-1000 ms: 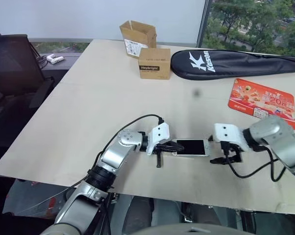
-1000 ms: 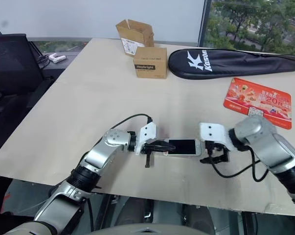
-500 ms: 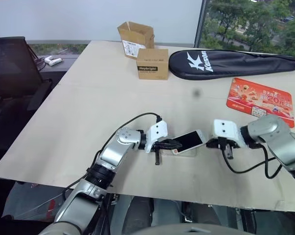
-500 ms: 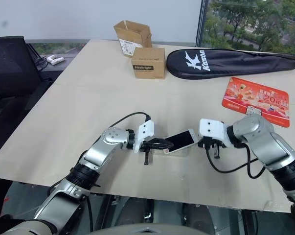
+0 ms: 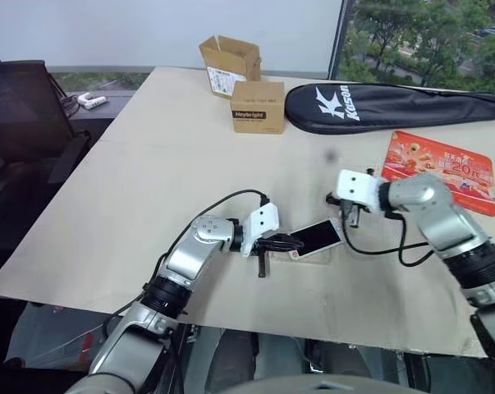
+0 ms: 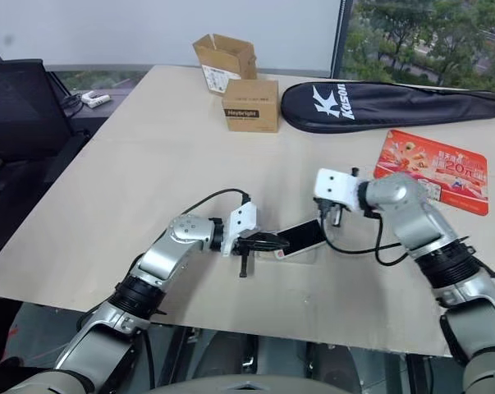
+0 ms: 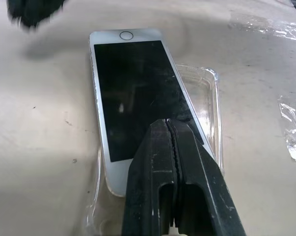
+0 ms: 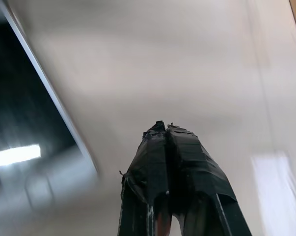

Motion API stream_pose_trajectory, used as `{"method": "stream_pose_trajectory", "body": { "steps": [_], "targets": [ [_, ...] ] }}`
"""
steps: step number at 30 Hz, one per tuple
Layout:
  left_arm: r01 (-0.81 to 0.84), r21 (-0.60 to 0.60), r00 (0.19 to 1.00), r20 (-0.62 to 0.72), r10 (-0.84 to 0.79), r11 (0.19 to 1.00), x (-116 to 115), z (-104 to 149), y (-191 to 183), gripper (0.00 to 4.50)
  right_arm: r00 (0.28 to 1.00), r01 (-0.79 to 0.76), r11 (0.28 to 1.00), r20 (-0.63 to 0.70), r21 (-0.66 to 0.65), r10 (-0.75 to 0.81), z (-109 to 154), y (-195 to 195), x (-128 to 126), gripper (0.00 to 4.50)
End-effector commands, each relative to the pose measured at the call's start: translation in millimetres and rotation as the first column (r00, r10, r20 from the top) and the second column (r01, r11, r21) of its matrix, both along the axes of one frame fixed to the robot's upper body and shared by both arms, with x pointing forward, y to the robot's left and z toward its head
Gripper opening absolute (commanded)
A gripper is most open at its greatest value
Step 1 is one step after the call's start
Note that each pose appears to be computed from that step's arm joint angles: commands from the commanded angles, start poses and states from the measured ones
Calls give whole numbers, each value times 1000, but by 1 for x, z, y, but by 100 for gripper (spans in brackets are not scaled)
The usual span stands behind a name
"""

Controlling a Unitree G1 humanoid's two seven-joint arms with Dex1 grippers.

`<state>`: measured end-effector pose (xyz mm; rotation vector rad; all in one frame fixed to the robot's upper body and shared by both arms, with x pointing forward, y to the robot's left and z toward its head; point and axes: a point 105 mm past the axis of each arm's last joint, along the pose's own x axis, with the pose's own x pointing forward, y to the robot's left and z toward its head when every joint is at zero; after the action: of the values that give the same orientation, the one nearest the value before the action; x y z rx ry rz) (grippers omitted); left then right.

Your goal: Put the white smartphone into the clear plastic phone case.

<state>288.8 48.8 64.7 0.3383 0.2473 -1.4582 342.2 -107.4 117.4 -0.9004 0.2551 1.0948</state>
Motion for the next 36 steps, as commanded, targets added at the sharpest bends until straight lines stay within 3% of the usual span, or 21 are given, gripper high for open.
{"method": "stream_pose_trajectory", "body": {
  "steps": [1,4,9,20,24,28,32,35,36],
  "targets": [
    [-33,174,987,-147,59,984,-13,-53,21,0,998,-48,997,-43,-53,46,-6,-5,-13,2],
    [-33,177,988,-145,59,984,-13,-53,21,0,987,-80,989,-148,-123,62,-15,-21,-31,2],
    [-32,179,988,-146,59,983,-13,-53,23,0,975,-80,989,-217,-126,51,-16,-25,-46,2],
    [-30,186,988,-145,57,982,-11,-54,25,0,966,-42,990,-258,-137,6,-18,-27,-58,2],
    [-32,184,989,-138,58,982,-10,-53,25,0,981,17,994,-189,-109,-37,-13,-27,-47,2],
    [-64,100,993,-96,74,993,-1,-28,23,0,989,118,992,-90,-33,-121,10,-35,-27,2],
    [-36,-107,994,-106,24,994,-5,42,23,0,983,143,989,-109,-41,-147,22,-55,-39,2],
    [-64,-152,993,-106,48,986,-5,75,36,0,976,163,985,-137,-57,-169,23,-66,-48,2],
    [-101,-108,991,-100,90,989,-3,75,48,0,972,167,983,-156,-79,-178,20,-71,-54,2]
  ]
}}
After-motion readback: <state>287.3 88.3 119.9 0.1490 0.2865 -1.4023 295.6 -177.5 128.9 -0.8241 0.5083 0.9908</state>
